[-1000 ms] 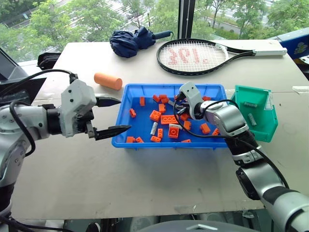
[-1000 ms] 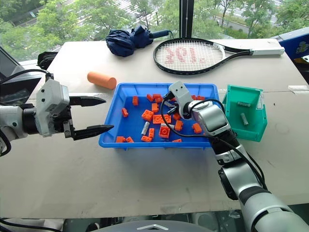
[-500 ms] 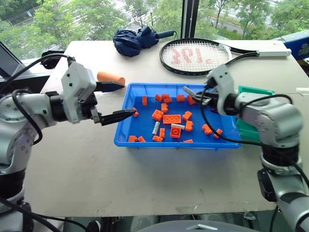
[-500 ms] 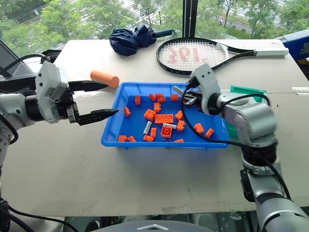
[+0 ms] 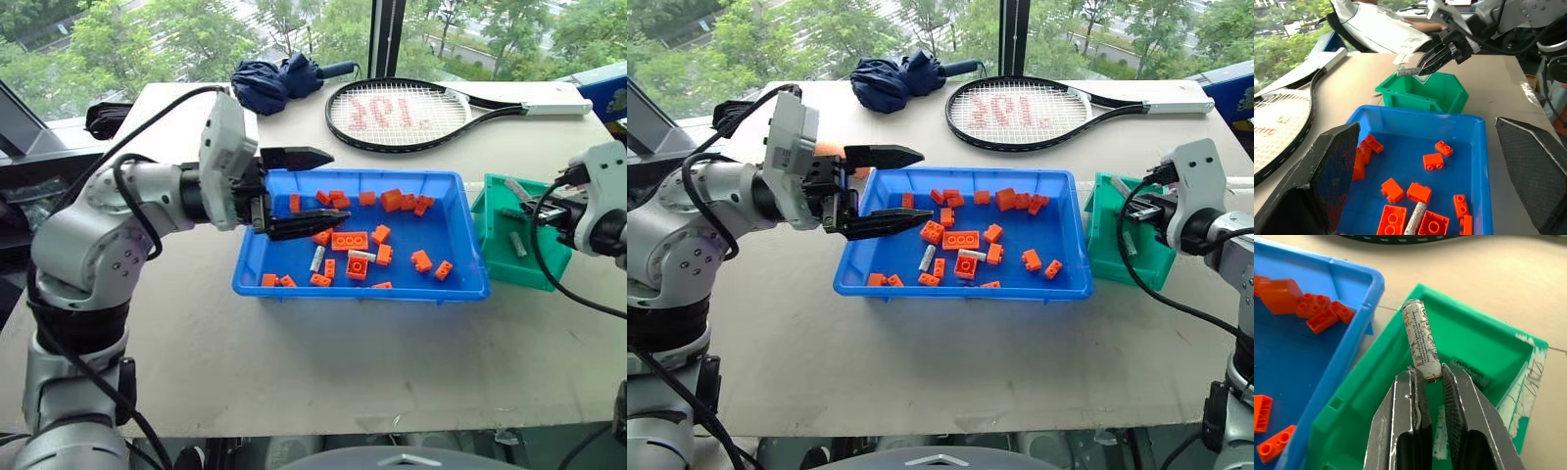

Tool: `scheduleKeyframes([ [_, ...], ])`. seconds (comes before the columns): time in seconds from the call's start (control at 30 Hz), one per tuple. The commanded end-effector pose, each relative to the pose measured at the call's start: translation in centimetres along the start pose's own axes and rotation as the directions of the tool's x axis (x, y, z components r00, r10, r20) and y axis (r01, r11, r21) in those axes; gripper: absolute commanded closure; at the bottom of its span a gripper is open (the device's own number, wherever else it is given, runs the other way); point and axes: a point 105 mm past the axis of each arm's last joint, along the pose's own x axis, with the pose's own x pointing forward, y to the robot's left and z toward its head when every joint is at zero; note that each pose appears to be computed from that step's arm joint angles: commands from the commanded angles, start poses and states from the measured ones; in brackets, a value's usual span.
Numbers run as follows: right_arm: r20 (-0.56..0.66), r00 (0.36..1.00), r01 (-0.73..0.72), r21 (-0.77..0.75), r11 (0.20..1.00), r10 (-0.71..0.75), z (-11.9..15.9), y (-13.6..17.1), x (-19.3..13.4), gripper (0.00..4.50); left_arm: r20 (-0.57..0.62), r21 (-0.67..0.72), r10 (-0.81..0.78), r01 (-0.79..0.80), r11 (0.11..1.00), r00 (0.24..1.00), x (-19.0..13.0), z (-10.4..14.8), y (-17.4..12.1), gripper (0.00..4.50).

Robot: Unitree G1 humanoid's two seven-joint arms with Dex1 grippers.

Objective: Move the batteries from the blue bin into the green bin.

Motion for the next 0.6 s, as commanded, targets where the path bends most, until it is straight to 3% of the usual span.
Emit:
scheduleKeyframes([
  [0.03, 0.065, 0.997, 0.035, -0.022, 0.999, -0.033, 1.1, -0.7, -0.7, 4.44, 0.015, 0.051, -0.011, 0.010, 0.999, 1.000, 0.0, 0.9, 0.0, 0.00],
  [0.07, 0.063, 0.997, 0.043, -0.029, 0.999, -0.041, 1.0, -0.9, -0.8, 3.60, 0.013, 0.051, -0.011, 0.010, 0.999, 1.000, 0.0, 0.8, 0.1, 0.00],
  [0.13, 0.063, 0.996, 0.067, -0.045, 0.997, -0.065, 1.0, -1.3, -0.8, 2.88, 0.003, 0.051, -0.008, 0.007, 0.999, 1.000, -0.2, 0.6, 0.1, 0.00],
  [0.3, 0.087, 0.996, 0.029, -0.106, 0.994, -0.020, 1.9, -0.4, -0.7, 0.55, -0.059, 0.035, 0.035, -0.033, 0.999, 0.998, -1.6, -0.7, 0.4, 0.00],
  [0.43, 0.130, 0.981, -0.123, -0.177, 0.977, 0.147, 3.4, 3.0, 0.0, 0.55, -0.132, 0.030, 0.081, -0.077, 0.997, 0.988, -3.4, -1.9, 0.6, 0.00],
  [0.6, 0.129, 0.910, -0.353, -0.251, 0.901, 0.393, 4.2, 8.5, 1.4, 0.55, -0.206, 0.018, 0.124, -0.123, 0.992, 0.971, -5.6, -2.8, 0.4, 0.00],
])
